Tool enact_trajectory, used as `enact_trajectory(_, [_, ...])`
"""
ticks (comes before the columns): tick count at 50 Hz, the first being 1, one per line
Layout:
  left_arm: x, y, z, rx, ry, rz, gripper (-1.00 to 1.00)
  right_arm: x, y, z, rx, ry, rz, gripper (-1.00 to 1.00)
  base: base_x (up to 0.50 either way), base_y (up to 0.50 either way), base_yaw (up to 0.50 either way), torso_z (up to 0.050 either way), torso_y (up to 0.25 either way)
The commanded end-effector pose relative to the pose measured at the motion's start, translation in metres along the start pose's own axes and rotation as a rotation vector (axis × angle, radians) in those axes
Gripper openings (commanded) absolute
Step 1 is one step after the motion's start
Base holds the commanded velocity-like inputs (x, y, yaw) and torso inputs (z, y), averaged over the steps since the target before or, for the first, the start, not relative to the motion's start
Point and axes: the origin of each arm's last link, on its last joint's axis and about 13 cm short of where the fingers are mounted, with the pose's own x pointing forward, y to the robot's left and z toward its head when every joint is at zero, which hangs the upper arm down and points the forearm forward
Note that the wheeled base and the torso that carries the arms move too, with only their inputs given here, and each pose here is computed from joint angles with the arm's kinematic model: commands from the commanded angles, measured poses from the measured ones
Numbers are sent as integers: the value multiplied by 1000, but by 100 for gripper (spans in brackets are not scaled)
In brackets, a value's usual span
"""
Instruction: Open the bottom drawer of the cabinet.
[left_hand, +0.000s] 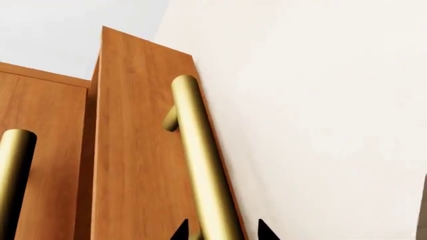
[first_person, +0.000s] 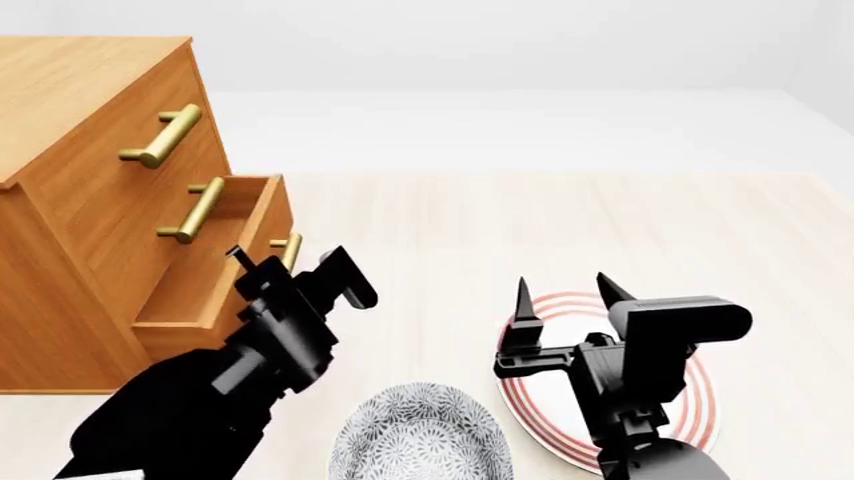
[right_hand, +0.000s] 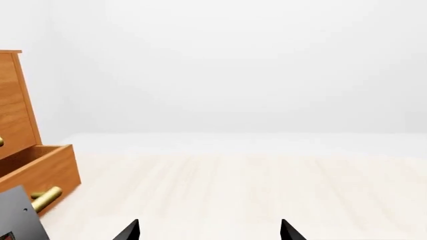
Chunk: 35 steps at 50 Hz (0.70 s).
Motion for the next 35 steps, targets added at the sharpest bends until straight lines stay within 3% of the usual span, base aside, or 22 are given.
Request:
enact_trajectory(1, [-16, -3, 34, 42, -161, 13, -100, -1, -1, 0, 2, -1, -2, 100, 15, 0, -5, 0, 0])
enact_trajectory(21, [-19, -6, 38, 51, -187, 10, -100, -2, -1, -1, 3, -1, -5, 100, 6, 0, -4, -1, 0])
enact_trajectory(22, [-19, -5, 38, 51, -184, 4, 100, -2, -1, -1, 3, 0, -4, 100, 0, 0, 0, 0, 0])
enact_trajectory(35, [-21, -5, 41, 54, -188, -2, 100, -1, -1, 0, 2, -2, -2, 100, 0, 0, 0, 0, 0])
